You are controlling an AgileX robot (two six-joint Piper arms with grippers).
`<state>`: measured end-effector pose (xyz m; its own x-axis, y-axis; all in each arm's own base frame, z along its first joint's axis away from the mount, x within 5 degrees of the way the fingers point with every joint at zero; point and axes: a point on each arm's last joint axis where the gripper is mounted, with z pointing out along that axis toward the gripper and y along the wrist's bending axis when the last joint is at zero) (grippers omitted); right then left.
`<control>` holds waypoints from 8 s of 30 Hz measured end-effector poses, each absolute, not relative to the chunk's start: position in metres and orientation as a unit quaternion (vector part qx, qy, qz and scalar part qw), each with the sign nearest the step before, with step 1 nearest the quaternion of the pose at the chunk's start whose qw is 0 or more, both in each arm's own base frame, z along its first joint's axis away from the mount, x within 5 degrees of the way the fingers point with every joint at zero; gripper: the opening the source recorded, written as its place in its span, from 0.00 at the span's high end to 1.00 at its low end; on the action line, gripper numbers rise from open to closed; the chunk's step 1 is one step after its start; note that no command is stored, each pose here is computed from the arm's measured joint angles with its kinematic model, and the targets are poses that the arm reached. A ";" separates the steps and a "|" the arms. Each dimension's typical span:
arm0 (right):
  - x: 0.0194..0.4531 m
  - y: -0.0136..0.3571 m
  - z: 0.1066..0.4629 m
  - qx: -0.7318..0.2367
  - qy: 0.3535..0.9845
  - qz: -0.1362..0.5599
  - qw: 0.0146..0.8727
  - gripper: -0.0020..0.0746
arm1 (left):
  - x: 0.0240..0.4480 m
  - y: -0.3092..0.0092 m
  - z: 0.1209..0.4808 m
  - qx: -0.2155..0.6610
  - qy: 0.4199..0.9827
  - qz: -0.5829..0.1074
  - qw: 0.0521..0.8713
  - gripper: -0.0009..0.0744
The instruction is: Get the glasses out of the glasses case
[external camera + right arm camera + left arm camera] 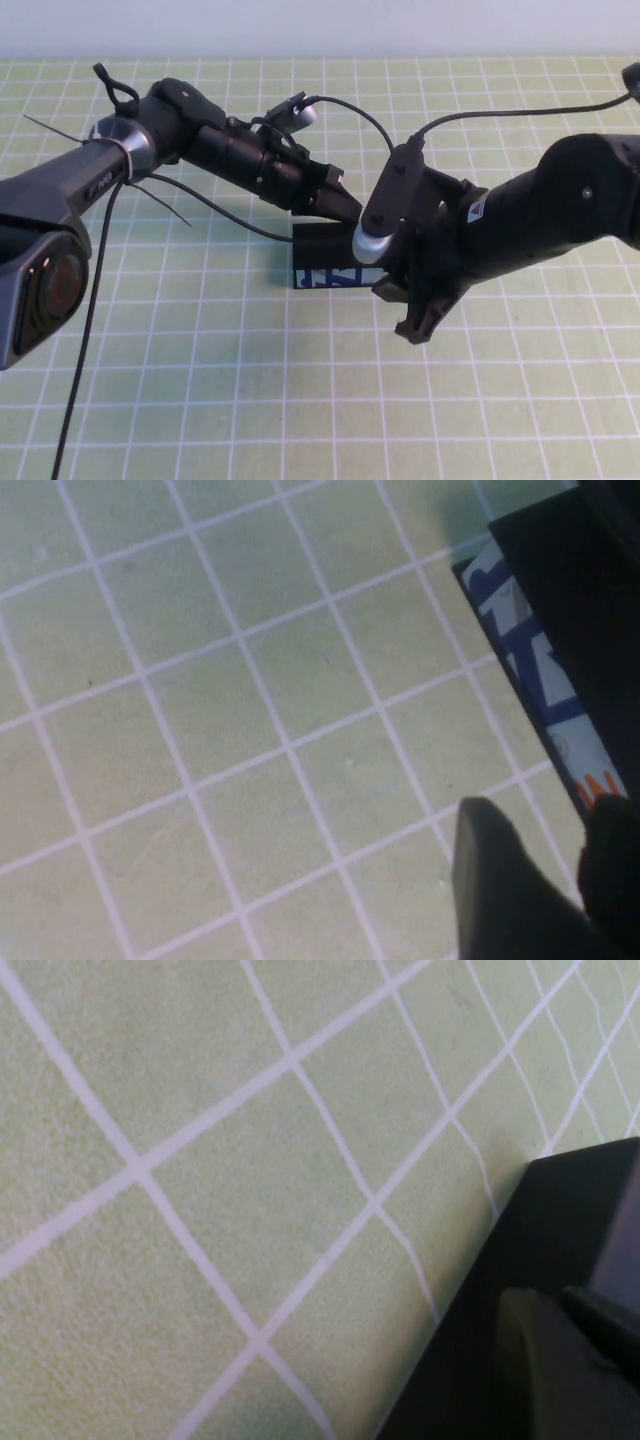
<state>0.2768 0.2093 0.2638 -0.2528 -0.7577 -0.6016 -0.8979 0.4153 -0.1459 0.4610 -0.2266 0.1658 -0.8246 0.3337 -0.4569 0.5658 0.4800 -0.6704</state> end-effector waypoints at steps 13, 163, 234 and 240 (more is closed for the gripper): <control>0.297 0.220 0.236 -0.576 0.744 0.065 0.334 0.51 | 0.460 -0.227 0.166 0.267 0.849 -0.438 0.129 0.99; 0.353 0.217 0.207 -0.584 0.663 -0.080 0.462 0.98 | 0.346 -0.153 0.201 0.357 0.776 -0.363 0.373 0.99; 0.380 0.212 0.191 -0.363 0.733 -0.072 0.570 0.69 | 0.398 -0.177 0.149 0.426 0.725 -0.323 0.435 0.99; 0.386 0.212 0.184 -0.347 0.726 -0.091 0.587 0.74 | 0.399 -0.177 0.150 0.416 0.728 -0.327 0.436 0.99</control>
<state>0.3865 0.2117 0.1839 -0.0696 -0.6099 -0.7894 -0.3970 0.7429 -0.5390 0.3990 -0.1771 0.1499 -0.2731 0.3207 -0.9069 0.8914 0.4388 -0.1133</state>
